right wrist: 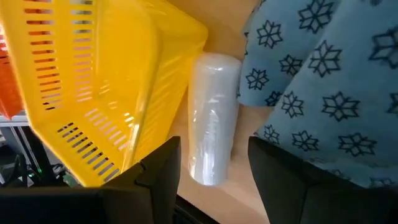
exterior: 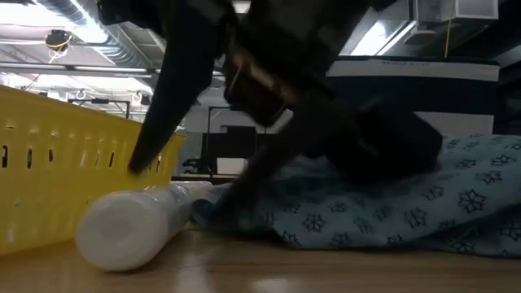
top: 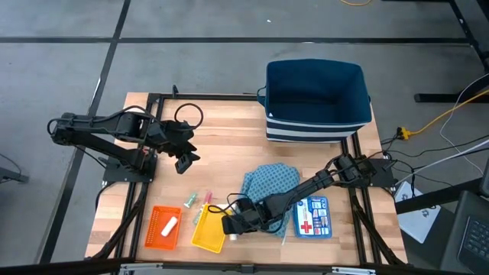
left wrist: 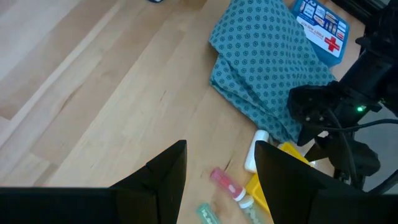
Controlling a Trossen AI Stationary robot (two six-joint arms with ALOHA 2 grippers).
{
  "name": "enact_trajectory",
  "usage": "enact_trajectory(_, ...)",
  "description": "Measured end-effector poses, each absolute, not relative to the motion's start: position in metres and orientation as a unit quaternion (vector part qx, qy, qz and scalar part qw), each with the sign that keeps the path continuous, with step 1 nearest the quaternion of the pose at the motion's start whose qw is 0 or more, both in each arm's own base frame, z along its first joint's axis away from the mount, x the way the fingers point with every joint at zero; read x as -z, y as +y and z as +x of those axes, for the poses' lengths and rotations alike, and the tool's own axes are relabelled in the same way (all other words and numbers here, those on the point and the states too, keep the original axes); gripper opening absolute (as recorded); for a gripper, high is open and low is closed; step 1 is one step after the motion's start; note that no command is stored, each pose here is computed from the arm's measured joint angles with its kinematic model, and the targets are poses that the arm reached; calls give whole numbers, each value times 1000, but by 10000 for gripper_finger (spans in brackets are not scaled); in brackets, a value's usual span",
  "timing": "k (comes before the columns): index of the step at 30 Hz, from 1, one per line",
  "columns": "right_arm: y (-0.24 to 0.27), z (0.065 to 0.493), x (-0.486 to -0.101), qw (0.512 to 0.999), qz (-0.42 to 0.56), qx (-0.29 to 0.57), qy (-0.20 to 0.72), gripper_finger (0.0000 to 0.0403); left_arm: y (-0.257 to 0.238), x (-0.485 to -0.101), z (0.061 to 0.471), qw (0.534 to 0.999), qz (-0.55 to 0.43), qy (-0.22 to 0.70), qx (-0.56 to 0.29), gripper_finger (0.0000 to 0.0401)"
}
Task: Pick & Place Medicine items
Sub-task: Put the bottom white rolled gauze into the orange bin
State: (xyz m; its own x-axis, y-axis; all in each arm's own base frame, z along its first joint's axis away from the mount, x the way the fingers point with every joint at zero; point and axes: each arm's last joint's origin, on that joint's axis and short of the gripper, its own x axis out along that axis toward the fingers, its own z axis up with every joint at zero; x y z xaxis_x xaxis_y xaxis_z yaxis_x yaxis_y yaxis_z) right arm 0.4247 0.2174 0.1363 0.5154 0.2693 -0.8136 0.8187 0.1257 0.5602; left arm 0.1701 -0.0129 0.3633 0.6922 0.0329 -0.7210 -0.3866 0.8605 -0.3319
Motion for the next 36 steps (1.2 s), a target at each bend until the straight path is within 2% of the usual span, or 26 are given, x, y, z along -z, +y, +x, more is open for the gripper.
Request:
enact_trajectory(9,224,429,-120,586,642,209,448,188,-13,-363,170,890,-232,375,-116,184)
enact_trajectory(12,224,429,-120,588,641,211,445,174,-13,-363,170,890,-231,375,-115,184)
enact_trajectory(22,225,429,-119,598,631,194,454,28,-13,-363,170,891,-229,374,-119,184)
enact_trajectory(27,227,430,-123,597,635,174,459,27,-12,-363,170,891,-228,373,-122,184)
enact_trajectory(32,232,423,-151,603,633,143,463,43,-12,-363,170,891,-228,373,-122,184)
enact_trajectory(36,236,409,-168,605,618,155,478,41,-12,-363,170,893,-220,374,-117,184)
